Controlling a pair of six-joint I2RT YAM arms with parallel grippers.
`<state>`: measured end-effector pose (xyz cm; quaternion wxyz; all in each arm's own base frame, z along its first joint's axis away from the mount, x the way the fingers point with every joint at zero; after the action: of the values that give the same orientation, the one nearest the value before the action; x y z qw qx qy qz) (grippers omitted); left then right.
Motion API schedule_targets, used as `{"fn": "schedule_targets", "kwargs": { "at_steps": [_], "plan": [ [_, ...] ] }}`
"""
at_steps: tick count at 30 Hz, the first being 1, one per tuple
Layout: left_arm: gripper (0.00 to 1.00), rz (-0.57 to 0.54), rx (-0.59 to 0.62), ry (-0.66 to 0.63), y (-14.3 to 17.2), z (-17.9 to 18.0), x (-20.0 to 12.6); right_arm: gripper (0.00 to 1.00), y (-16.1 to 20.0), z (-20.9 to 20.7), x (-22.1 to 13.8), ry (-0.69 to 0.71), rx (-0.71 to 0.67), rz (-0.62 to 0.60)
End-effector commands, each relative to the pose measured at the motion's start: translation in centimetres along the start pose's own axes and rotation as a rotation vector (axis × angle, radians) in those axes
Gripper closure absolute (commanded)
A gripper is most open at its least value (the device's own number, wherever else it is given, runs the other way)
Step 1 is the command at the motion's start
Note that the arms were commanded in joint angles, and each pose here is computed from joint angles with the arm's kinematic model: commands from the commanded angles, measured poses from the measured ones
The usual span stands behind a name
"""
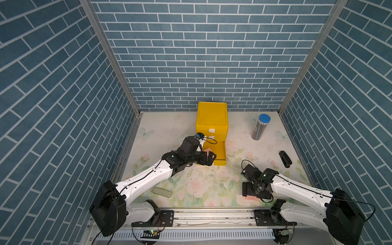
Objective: Please put the sticky notes in the drawer by color
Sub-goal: Pick up the sticky notes from the center of the board, then place the sticky notes in the drawer.
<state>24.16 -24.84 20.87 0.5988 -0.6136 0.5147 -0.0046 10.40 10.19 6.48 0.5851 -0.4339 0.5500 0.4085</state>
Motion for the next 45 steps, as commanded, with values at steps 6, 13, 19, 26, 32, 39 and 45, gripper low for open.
{"fn": "schedule_targets", "kwargs": {
  "at_steps": [6,13,19,26,32,39,45],
  "plan": [
    [0.00,-0.010,0.014,0.002,-0.5,-0.2,0.2,0.13,0.2,0.8,0.9,-0.020,-0.015,0.041],
    [0.00,-0.009,0.016,-0.015,-0.3,0.0,0.0,0.22,0.7,-0.5,1.0,0.045,-0.021,0.060],
    [0.00,-0.009,0.018,-0.034,-0.3,0.2,-0.3,0.24,-0.2,0.9,0.8,0.033,-0.055,0.046],
    [0.00,-0.016,0.011,-0.076,-0.4,0.7,-0.8,0.26,-3.5,5.6,-4.4,-0.101,-0.096,-0.085],
    [0.00,-0.001,-0.065,-0.169,0.1,3.4,-1.3,0.26,-6.5,10.3,-8.8,-0.185,-0.178,-0.178],
    [0.00,-0.067,-0.079,-0.222,-1.8,4.2,-3.6,0.26,-10.3,18.2,-11.7,-0.274,-0.318,-0.241],
    [0.00,-0.082,-0.091,-0.235,-2.3,4.3,-4.5,0.25,-12.8,23.6,-10.1,-0.272,-0.419,-0.239]
  ]
}}
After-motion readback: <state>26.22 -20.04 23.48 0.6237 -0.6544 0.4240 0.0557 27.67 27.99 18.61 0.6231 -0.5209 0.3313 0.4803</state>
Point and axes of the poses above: each gripper's point midway between its finger pads, its own x axis out along the fingers, its own z axis along the line the jaws close on, y = z × x, the point moved 5 cm from there along -x, back along the fingers, and after that the axes turned 12 degrees about x, right-handed, at the moved point
